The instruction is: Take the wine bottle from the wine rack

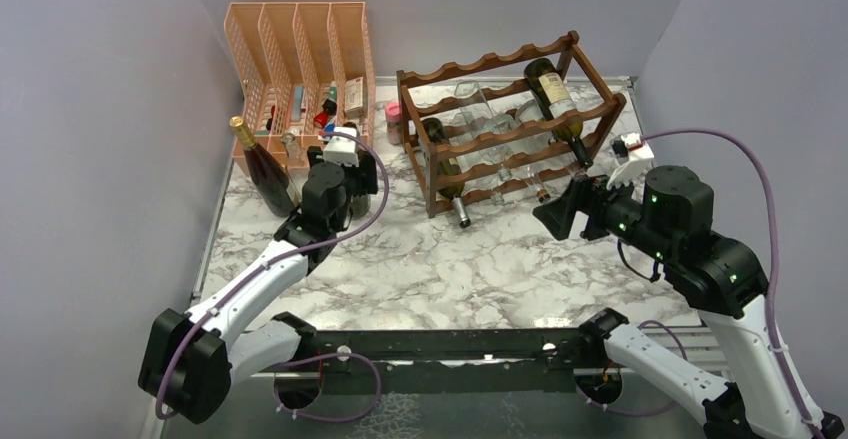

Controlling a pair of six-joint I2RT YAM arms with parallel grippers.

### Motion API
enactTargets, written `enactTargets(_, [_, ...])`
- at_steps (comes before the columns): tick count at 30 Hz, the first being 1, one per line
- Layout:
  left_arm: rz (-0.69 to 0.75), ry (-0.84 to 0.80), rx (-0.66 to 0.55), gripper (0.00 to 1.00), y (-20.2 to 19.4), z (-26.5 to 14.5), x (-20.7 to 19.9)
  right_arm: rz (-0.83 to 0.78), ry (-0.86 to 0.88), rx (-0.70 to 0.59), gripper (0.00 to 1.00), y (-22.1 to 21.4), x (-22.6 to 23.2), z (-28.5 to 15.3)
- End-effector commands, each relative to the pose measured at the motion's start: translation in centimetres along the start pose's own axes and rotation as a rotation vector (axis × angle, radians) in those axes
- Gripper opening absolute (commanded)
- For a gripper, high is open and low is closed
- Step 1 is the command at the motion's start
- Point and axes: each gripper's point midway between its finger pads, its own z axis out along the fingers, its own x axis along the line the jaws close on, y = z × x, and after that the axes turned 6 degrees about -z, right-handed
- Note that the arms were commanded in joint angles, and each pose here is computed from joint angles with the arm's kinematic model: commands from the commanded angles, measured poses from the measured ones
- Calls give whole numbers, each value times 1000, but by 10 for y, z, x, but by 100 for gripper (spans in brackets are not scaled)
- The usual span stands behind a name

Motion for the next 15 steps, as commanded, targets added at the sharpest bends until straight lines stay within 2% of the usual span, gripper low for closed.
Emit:
enactTargets(1, [-116, -24, -202, 40, 61, 12, -4, 12, -34, -41, 94, 9, -4, -14])
enactTargets(7, [-151, 82, -219, 40, 61, 23, 14, 20, -46, -37, 94, 8, -6, -15])
enactTargets(15, [-153, 127, -221, 42, 51, 32, 25, 37, -64, -16, 94, 4, -9, -15])
